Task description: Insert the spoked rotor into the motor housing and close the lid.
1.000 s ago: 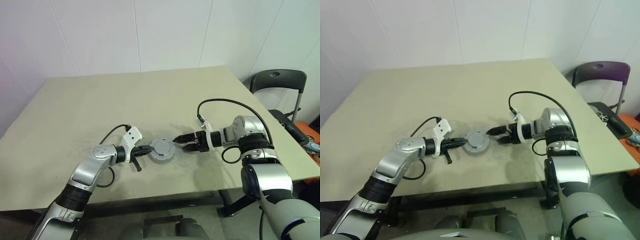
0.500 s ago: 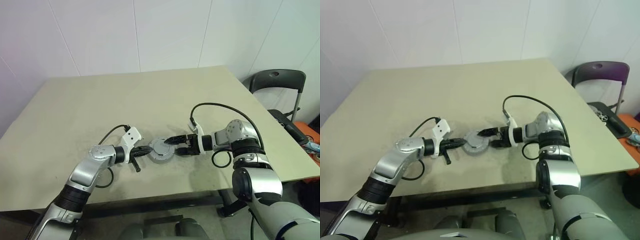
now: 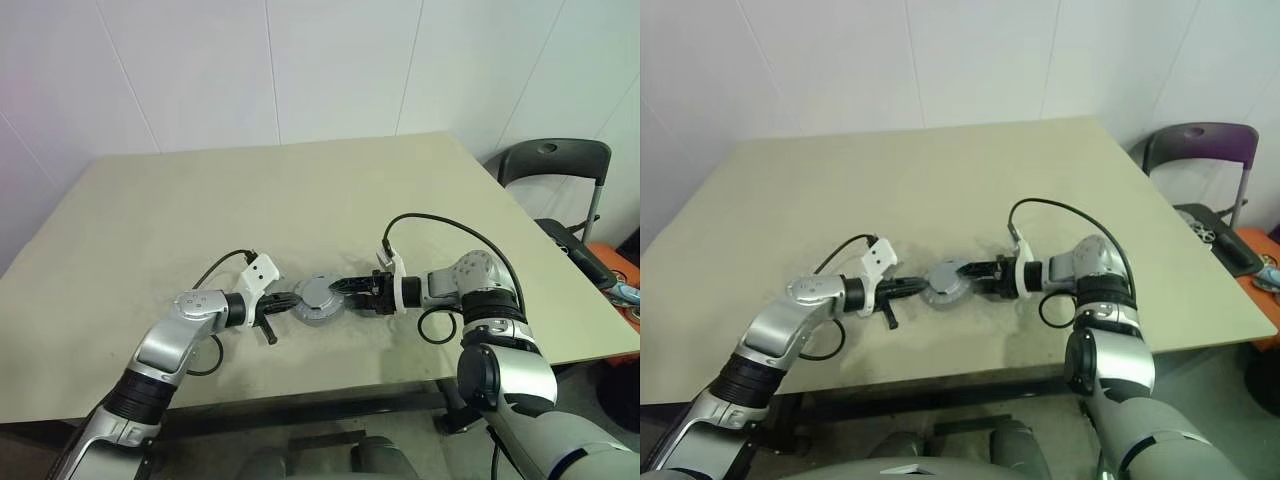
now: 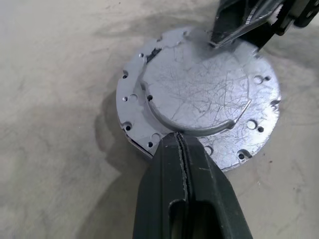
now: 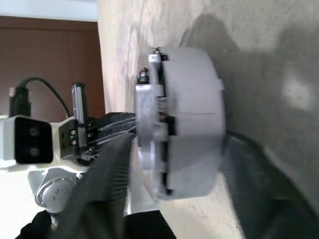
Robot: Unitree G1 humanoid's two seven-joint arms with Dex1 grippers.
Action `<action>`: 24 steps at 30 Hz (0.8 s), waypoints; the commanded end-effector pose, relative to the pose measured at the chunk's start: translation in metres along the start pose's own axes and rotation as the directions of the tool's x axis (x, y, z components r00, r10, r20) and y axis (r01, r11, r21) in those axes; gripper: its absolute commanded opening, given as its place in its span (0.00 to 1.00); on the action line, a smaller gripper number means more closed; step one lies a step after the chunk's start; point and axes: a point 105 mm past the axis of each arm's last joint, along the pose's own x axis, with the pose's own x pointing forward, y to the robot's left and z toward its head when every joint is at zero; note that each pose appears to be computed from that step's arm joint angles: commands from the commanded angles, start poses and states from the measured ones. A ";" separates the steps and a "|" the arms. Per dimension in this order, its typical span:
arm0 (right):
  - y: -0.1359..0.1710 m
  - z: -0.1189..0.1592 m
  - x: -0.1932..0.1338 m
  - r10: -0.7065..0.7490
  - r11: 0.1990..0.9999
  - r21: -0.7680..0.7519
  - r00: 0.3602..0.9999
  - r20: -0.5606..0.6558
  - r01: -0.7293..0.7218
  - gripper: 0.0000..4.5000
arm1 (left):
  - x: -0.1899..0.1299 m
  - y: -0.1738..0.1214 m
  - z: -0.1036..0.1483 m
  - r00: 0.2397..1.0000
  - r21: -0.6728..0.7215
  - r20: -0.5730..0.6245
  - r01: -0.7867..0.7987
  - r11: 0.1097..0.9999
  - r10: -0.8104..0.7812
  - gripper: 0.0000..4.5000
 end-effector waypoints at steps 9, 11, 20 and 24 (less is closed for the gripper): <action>0.028 0.003 0.004 0.105 0.993 -0.050 0.995 0.003 -0.104 0.31 | 0.003 -0.006 -0.004 1.000 -0.027 -0.007 0.027 0.999 -0.027 0.00; 0.029 0.003 0.005 0.107 0.993 -0.053 0.994 0.002 -0.106 0.31 | 0.002 -0.007 0.002 0.999 -0.043 0.034 0.025 0.999 -0.024 0.00; 0.041 0.006 0.001 0.155 0.986 -0.072 0.988 0.015 -0.154 0.31 | -0.038 0.007 0.049 0.918 -0.403 0.380 0.056 0.913 0.111 0.00; 0.048 0.010 -0.001 0.176 0.980 -0.095 0.984 0.025 -0.172 0.31 | -0.064 0.021 0.041 0.868 -0.547 0.432 0.038 0.836 0.244 0.00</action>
